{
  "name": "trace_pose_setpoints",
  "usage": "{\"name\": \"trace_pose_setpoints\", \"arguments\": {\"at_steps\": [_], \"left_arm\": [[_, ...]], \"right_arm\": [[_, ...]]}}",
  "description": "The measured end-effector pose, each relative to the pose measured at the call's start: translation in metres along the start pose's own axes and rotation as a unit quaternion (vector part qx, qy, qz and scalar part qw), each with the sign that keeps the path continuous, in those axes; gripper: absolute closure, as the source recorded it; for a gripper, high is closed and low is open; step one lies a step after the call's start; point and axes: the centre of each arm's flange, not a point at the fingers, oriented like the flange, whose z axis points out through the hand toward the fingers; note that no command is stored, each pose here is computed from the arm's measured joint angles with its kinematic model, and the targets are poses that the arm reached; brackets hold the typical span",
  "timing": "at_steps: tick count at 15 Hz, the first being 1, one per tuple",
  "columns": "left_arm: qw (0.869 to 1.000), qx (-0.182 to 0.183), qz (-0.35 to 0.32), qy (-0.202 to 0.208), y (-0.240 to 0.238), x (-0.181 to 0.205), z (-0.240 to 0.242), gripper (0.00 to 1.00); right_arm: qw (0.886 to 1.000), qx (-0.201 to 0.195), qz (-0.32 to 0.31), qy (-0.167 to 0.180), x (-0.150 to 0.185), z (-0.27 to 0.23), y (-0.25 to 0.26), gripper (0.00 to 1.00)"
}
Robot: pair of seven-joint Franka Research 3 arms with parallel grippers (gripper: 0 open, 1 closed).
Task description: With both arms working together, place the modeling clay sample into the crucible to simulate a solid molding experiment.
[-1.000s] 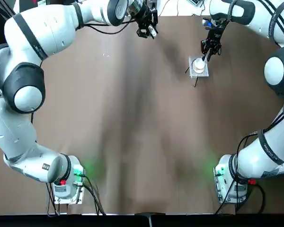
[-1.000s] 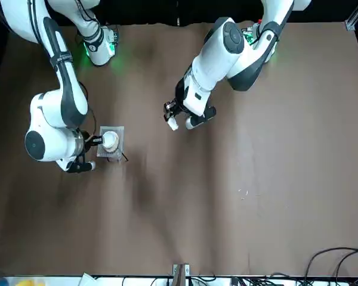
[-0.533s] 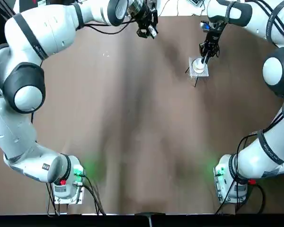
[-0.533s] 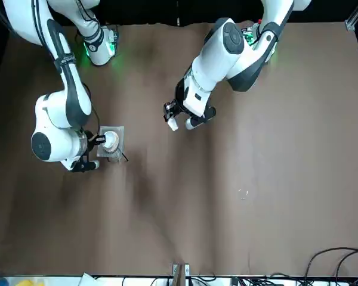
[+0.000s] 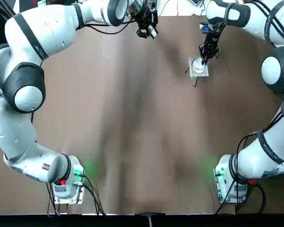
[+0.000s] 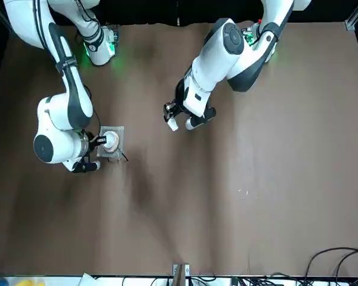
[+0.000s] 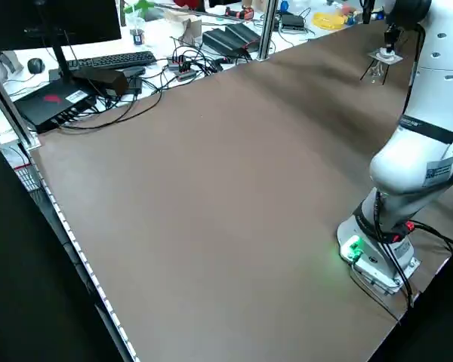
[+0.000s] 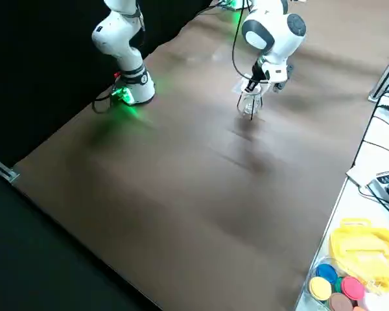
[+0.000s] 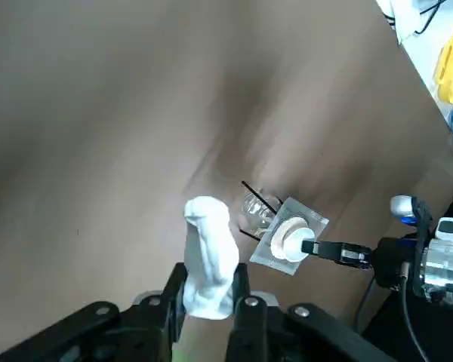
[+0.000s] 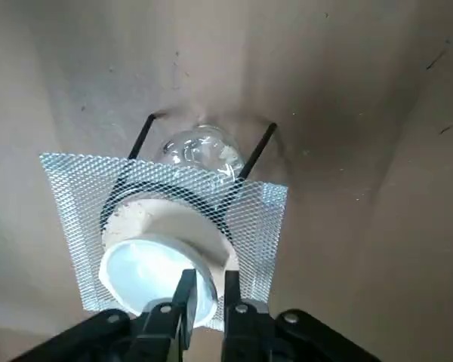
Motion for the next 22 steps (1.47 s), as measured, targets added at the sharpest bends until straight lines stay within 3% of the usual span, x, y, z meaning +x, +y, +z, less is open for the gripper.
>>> {"name": "trace_pose_setpoints", "arguments": {"at_steps": [1,3,4,13,19,22], "left_arm": [[1.000,0.000,0.000,0.000,0.000,0.000,0.000,0.72],[1.000,0.000,0.000,0.000,0.000,0.000,0.000,0.71],[1.000,0.000,0.000,0.000,0.000,0.000,0.000,0.71],[1.000,-0.002,-0.001,0.002,0.000,0.002,-0.001,0.71],[1.000,-0.005,-0.007,0.000,0.000,0.005,-0.003,0.71],[1.000,-0.007,-0.013,-0.005,0.000,0.006,-0.003,0.71]], "right_arm": [[1.000,0.000,0.000,0.000,0.000,0.000,0.000,0.78],[1.000,0.005,0.000,0.000,0.000,-0.002,-0.002,0.94],[1.000,0.005,-0.001,0.001,-0.001,-0.005,-0.003,0.95],[1.000,0.012,-0.010,-0.027,-0.008,-0.022,-0.014,0.95],[0.998,0.058,-0.015,-0.031,-0.022,-0.056,-0.101,0.95],[0.994,0.107,-0.002,-0.036,-0.030,-0.061,-0.147,0.95]]}}
